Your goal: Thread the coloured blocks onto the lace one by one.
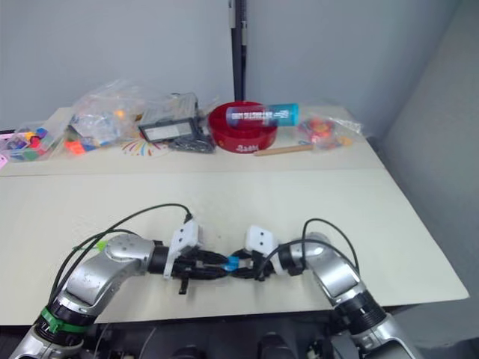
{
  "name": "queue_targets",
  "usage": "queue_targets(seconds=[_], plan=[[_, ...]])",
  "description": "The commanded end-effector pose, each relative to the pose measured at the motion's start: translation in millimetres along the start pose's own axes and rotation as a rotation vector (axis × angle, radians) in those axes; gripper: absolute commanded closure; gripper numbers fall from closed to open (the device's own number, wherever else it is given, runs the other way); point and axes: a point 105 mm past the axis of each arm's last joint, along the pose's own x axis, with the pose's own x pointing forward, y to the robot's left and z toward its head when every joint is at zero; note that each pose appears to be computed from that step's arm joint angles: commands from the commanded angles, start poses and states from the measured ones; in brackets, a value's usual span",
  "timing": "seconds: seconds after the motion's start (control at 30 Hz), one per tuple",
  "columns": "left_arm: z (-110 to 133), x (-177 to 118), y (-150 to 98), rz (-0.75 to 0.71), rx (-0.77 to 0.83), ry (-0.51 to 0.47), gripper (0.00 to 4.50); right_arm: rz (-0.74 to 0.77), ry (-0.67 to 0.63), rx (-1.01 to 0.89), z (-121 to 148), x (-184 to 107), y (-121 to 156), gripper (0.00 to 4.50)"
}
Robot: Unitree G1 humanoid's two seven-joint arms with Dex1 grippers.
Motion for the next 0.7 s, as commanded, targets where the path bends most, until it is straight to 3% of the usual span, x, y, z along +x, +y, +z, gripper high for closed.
queue_targets(seconds=[0.03,0.3,0.5,0.7], plan=[[5,-17,0,0.005,0.026,-0.009,1.83,-0.018,0.051,0.028,-14,-9,-3,3.17],[-7,-33,11,0.092,0.012,0.018,1.83,0.021,0.036,0.029,-17,-24,2,3.17],[-17,-21,15,0.129,0.034,0.02,1.83,0.026,0.05,0.036,-23,-32,3,3.17],[-11,-5,22,0.169,0.061,-0.02,1.83,0.016,0.049,0.053,-26,-40,7,3.17]])
